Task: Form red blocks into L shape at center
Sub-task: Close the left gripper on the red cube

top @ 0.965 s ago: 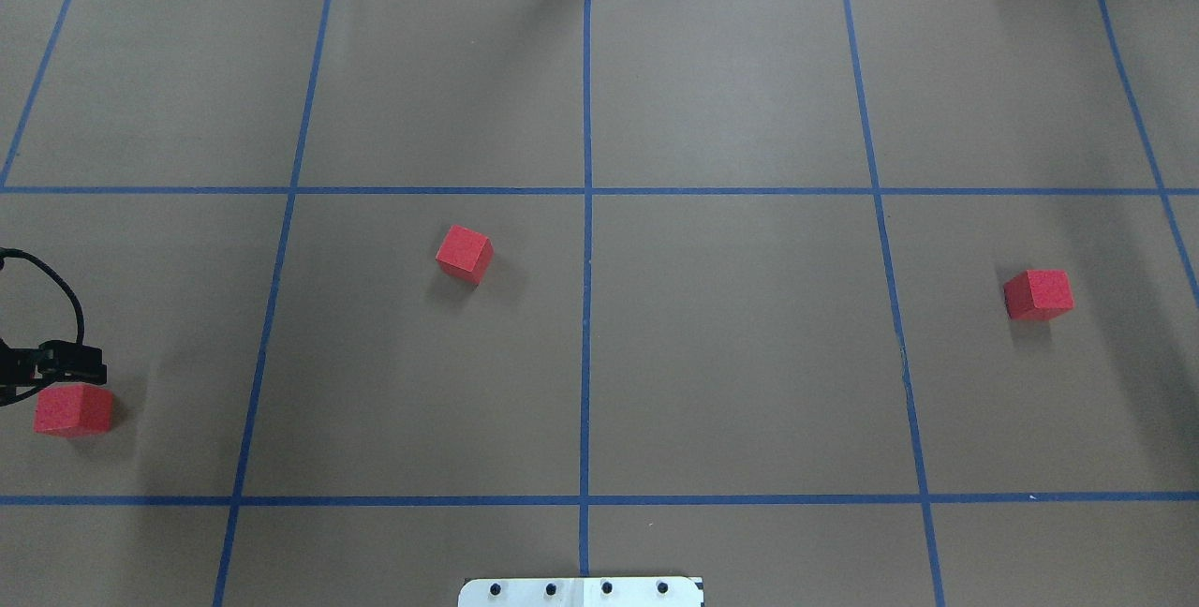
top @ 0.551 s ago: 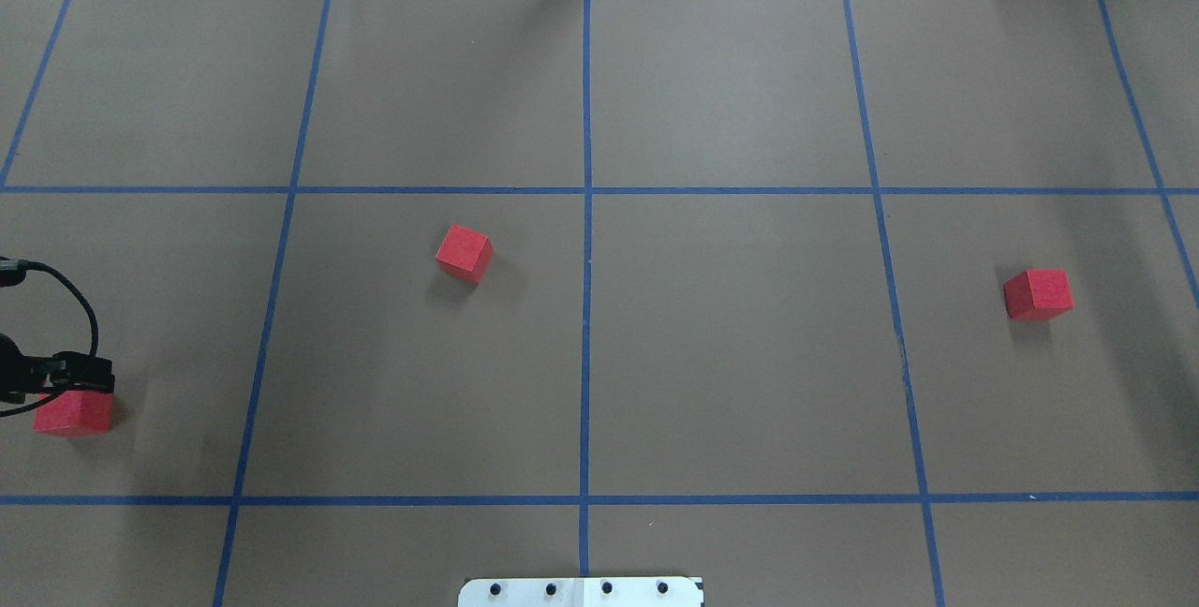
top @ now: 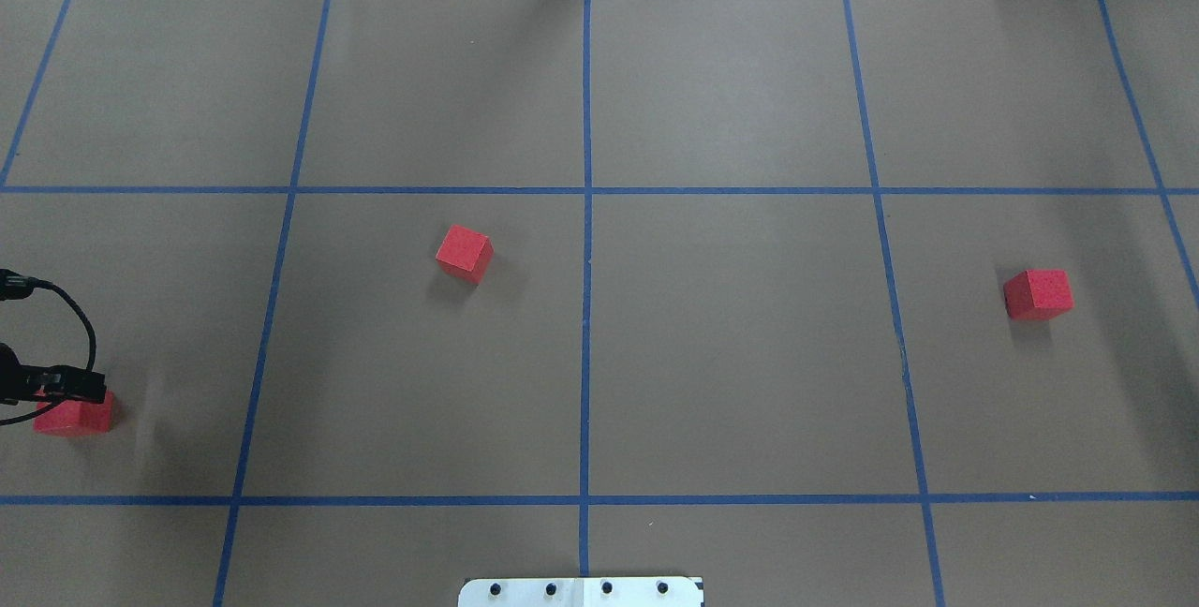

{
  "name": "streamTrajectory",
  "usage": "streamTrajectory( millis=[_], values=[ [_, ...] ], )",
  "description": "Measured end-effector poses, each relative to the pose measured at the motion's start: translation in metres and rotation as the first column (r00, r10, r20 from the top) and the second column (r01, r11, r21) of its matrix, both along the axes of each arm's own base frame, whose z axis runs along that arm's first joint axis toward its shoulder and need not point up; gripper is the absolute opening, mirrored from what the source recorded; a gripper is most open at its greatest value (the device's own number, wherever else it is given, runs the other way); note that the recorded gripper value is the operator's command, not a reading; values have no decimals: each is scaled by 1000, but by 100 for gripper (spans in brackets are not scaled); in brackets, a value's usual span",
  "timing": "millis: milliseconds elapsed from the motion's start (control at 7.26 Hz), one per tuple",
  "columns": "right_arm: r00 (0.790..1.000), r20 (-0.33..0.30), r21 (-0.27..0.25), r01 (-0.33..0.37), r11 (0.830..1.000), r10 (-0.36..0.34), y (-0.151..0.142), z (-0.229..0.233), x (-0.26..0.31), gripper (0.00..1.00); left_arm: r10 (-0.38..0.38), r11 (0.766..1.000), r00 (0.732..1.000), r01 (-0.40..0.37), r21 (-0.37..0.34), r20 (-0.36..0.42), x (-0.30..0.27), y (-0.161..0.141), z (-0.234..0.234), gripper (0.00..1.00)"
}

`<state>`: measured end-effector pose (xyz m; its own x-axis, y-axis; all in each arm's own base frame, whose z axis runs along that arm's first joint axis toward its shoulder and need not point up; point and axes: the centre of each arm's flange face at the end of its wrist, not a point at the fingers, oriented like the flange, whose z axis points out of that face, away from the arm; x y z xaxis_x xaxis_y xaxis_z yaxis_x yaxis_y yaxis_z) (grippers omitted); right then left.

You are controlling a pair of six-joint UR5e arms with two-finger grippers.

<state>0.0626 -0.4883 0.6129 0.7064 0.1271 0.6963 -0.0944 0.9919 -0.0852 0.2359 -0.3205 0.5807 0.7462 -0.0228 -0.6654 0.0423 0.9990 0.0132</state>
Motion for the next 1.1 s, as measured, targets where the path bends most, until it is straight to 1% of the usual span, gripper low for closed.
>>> streamTrajectory(
  millis=[276, 1103],
  values=[
    [1000, -1, 1, 0, 1000, 0, 0, 0, 0, 99, -2, 1000, 1000, 2, 1, -7, 2, -1, 14, 100],
    [1000, -2, 1, 0, 1000, 0, 0, 0, 0, 99, -2, 1000, 1000, 1, -7, -20, 4, 0, 13, 100]
  ],
)
